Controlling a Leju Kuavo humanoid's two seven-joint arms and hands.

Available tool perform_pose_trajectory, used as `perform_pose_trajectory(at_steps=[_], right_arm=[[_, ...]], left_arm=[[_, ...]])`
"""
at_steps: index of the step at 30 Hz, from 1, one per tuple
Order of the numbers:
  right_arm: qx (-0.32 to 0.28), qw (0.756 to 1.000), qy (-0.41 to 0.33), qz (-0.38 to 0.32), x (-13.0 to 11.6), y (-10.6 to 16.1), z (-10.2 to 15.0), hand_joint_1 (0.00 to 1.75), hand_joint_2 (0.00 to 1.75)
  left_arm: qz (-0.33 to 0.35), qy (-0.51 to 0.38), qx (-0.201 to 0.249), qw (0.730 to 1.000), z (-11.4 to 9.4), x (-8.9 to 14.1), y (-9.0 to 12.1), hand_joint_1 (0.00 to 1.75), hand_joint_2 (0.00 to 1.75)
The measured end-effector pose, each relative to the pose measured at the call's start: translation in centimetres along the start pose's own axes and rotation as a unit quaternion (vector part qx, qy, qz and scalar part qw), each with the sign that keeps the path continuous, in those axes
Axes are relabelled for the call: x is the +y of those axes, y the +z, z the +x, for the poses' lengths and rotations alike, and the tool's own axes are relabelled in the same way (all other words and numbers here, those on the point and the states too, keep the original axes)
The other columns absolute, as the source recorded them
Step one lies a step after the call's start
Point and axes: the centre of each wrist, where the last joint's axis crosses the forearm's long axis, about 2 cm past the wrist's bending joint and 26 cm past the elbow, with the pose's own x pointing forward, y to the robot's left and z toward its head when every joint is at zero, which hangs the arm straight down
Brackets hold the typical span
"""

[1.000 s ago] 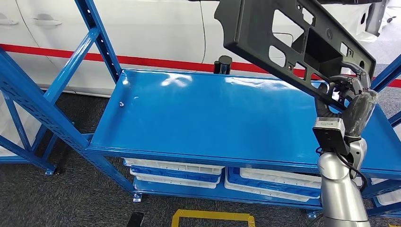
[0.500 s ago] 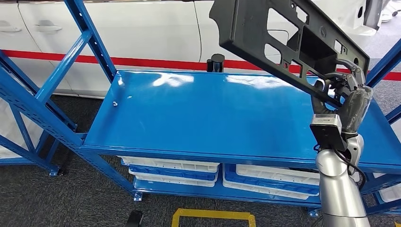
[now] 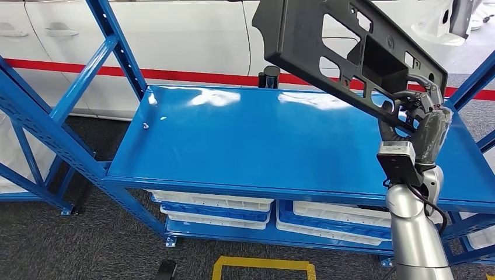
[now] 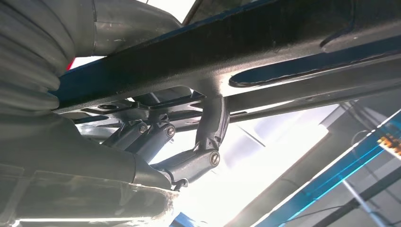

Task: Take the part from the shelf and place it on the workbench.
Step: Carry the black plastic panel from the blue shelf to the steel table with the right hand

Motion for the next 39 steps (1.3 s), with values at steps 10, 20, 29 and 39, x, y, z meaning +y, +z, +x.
perform_pose_trajectory(at_steps=[10,20,29,39], right_arm=[[0.0,1.0,-0.003,0.001,0.3,-0.3,0.0,1.75,1.75],[0.002,1.0,-0.008,-0.001,0.7,-0.6,0.2,1.75,1.75],[-0.005,1.0,-0.012,-0.007,1.1,-2.0,0.7,1.75,1.75],[0.001,1.0,-0.012,0.001,1.4,-1.3,0.5,1.75,1.75]], left_arm=[[-0.001,0.012,0.005,1.0,0.0,0.1,0.0,0.0,0.0],[0.003,0.016,0.007,1.0,-0.2,0.3,0.0,0.0,0.0],[0.01,0.018,0.002,1.0,0.0,0.4,-0.1,0.0,0.0],[0.009,0.013,-0.001,1.0,0.0,0.4,-0.1,0.0,0.0]])
